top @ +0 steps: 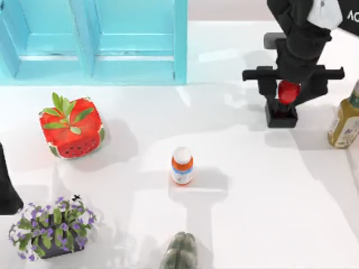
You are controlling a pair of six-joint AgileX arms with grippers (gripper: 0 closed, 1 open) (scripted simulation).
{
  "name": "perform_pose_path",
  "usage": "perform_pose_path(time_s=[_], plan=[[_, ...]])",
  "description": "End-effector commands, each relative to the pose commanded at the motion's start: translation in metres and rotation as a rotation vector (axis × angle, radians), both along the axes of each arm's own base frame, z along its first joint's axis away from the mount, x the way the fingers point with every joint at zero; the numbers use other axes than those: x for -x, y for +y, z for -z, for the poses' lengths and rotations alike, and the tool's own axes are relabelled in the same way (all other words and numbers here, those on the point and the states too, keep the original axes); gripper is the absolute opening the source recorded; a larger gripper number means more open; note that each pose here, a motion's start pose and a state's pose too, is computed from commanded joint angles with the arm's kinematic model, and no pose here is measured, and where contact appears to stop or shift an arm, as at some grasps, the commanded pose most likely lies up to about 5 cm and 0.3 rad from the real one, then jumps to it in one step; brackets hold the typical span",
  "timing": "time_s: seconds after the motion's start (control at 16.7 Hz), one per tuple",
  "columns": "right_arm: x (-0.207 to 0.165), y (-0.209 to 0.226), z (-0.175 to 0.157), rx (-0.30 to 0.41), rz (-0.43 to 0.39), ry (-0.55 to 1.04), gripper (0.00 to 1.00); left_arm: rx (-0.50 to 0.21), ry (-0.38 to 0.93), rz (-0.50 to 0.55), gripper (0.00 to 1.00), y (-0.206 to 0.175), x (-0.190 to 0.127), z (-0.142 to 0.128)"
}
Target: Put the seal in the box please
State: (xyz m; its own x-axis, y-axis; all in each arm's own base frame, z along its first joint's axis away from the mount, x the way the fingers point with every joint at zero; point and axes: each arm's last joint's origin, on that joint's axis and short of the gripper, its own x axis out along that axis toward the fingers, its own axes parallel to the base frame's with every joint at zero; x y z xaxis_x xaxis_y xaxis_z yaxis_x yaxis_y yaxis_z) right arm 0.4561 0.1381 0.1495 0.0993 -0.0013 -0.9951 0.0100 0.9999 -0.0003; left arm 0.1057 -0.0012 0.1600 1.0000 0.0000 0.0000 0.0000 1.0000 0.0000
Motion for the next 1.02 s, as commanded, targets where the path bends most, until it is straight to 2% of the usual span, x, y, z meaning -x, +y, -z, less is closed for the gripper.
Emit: perform_pose_path(time_s=[0.24, 0.3, 0.84, 1.02], plan=[[0.0, 0.0, 0.0, 0.0, 0.0, 0.0, 0.02, 0.0, 0.0, 0.0, 1.0, 0.0, 0.0, 0.0], [0.0, 0.0, 0.0, 0.0, 0.0, 0.0, 0.0, 0.0, 0.0, 0.0, 1.0, 0.0, 0.0, 0.0], [0.0, 0.001, 0.0, 0.0, -0.002, 0.0, 0.0, 0.0, 0.0, 0.0, 1.0, 0.0, 0.0, 0.0], [-0.002, 0.005, -0.012, -0.003, -0.007, -0.005, 0.0, 0.0, 0.0, 0.0, 1.0, 0.0, 0.0, 0.0]])
